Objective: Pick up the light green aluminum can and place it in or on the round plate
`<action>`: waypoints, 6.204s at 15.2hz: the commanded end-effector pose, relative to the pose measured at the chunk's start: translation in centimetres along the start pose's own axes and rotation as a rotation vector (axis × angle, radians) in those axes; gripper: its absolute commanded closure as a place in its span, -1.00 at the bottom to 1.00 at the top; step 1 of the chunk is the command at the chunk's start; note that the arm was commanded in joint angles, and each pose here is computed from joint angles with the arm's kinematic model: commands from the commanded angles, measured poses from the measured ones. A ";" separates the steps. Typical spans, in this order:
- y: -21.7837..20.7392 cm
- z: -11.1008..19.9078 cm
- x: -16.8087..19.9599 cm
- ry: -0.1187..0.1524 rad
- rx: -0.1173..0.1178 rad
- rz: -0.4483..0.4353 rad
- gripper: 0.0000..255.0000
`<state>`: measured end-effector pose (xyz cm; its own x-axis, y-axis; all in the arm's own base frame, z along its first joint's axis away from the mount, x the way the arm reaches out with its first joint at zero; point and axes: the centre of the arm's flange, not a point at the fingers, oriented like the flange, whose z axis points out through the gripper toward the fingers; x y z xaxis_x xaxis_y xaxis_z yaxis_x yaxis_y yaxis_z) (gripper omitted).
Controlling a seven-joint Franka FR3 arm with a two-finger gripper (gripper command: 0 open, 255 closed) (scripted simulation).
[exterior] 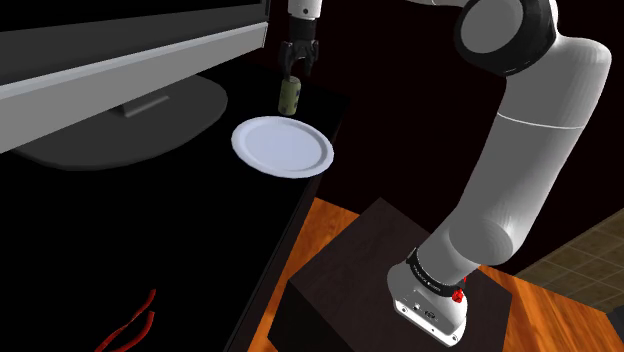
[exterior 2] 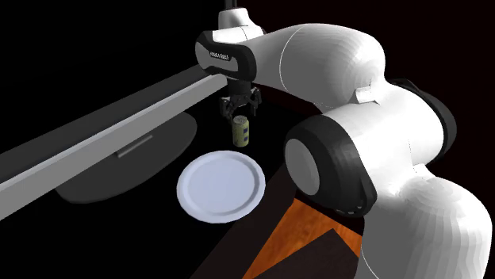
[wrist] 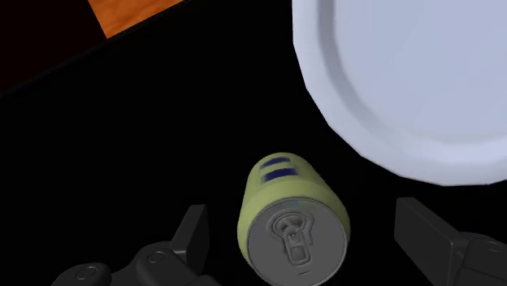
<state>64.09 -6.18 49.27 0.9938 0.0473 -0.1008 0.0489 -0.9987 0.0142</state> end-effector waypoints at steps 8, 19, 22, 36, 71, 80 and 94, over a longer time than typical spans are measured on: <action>0.1 3.8 0.6 0.001 0.002 0.001 -1.00; 0.1 3.8 0.6 0.001 0.002 0.001 1.00; 0.1 3.8 0.6 0.001 0.002 0.001 1.00; 0.2 -2.5 0.0 0.001 0.002 0.001 1.00; -15.5 0.3 -14.1 0.001 0.002 0.001 1.00; -15.5 3.3 -13.8 0.001 0.002 0.001 1.00; -15.5 -0.6 -13.8 0.001 0.002 0.001 -1.00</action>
<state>49.40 8.67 49.89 0.9940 0.0463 -0.0986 0.0478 -0.9988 0.0123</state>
